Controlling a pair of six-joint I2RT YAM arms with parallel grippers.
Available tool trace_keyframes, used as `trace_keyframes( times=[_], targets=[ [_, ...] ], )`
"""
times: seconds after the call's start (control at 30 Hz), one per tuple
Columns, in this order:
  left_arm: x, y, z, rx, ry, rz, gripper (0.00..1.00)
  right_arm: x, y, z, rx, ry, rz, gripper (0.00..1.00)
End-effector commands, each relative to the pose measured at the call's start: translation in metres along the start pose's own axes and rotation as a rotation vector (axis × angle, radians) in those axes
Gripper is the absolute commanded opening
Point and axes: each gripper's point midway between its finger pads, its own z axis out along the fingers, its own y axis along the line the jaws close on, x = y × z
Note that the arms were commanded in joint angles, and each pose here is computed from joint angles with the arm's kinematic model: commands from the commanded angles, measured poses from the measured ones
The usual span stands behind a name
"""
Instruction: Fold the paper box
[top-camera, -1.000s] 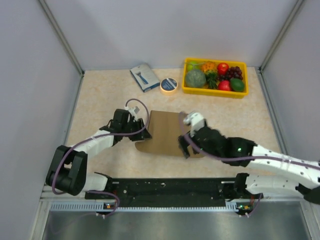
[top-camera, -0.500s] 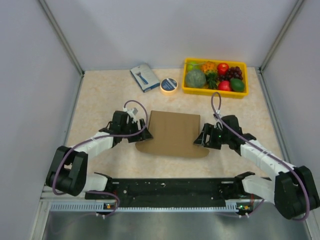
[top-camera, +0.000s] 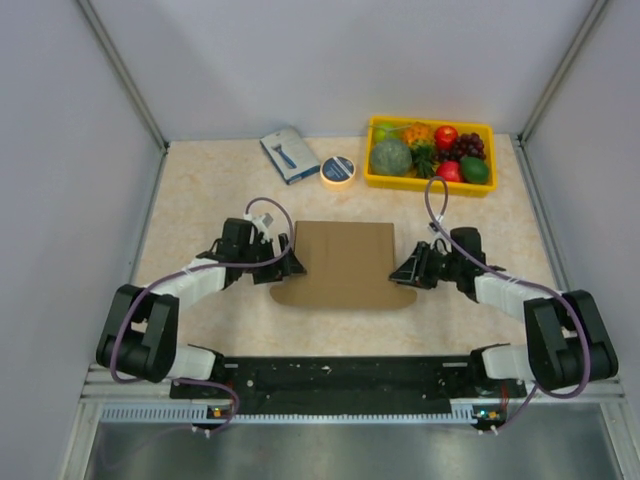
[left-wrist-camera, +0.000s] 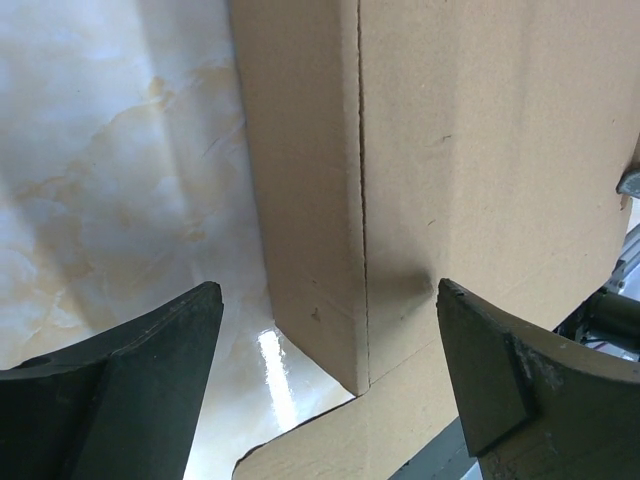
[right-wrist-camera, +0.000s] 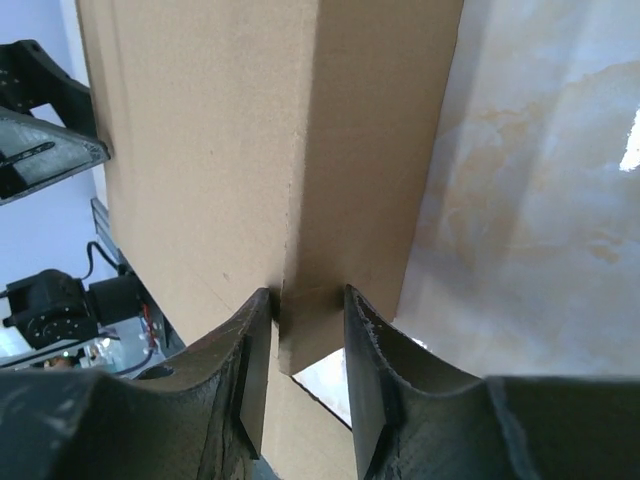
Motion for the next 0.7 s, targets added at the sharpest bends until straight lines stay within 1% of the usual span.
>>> trace_keyframes(
  times=[0.0,0.1,0.13,0.23,0.27,0.3,0.37,0.43,0.53,0.67],
  targets=[
    [-0.012,-0.013,-0.007,0.07,-0.02,0.006,0.93,-0.001,-0.016,0.002,0.007,-0.025,-0.008,0.31],
    [-0.013,-0.011,-0.007,0.089,-0.02,-0.019,0.95,-0.006,-0.025,-0.003,0.004,-0.052,0.049,0.27],
    [-0.015,-0.012,-0.007,0.097,-0.025,-0.017,0.96,-0.002,-0.034,-0.005,0.044,-0.038,0.091,0.26],
    [-0.011,-0.013,-0.006,0.129,-0.012,-0.048,0.96,-0.006,-0.049,-0.011,0.078,-0.042,0.144,0.25],
    [-0.016,-0.015,-0.005,0.147,-0.033,-0.039,0.96,-0.004,-0.053,-0.013,0.079,-0.033,0.155,0.24],
    [-0.013,-0.015,-0.004,0.152,-0.026,-0.051,0.96,-0.004,-0.056,-0.014,0.084,-0.031,0.165,0.24],
    [-0.015,-0.018,-0.003,0.17,-0.035,-0.049,0.97,-0.002,-0.052,-0.014,0.06,-0.019,0.163,0.24],
    [-0.013,-0.02,-0.002,0.195,-0.028,-0.072,0.97,-0.003,-0.055,-0.013,0.078,-0.022,0.167,0.24],
    [-0.008,-0.018,0.001,0.191,-0.017,-0.101,0.98,-0.001,-0.059,-0.011,0.088,-0.007,0.183,0.23],
    [-0.005,-0.015,0.002,0.198,-0.037,-0.126,0.98,-0.003,-0.06,-0.009,0.086,-0.003,0.186,0.23]
  ],
)
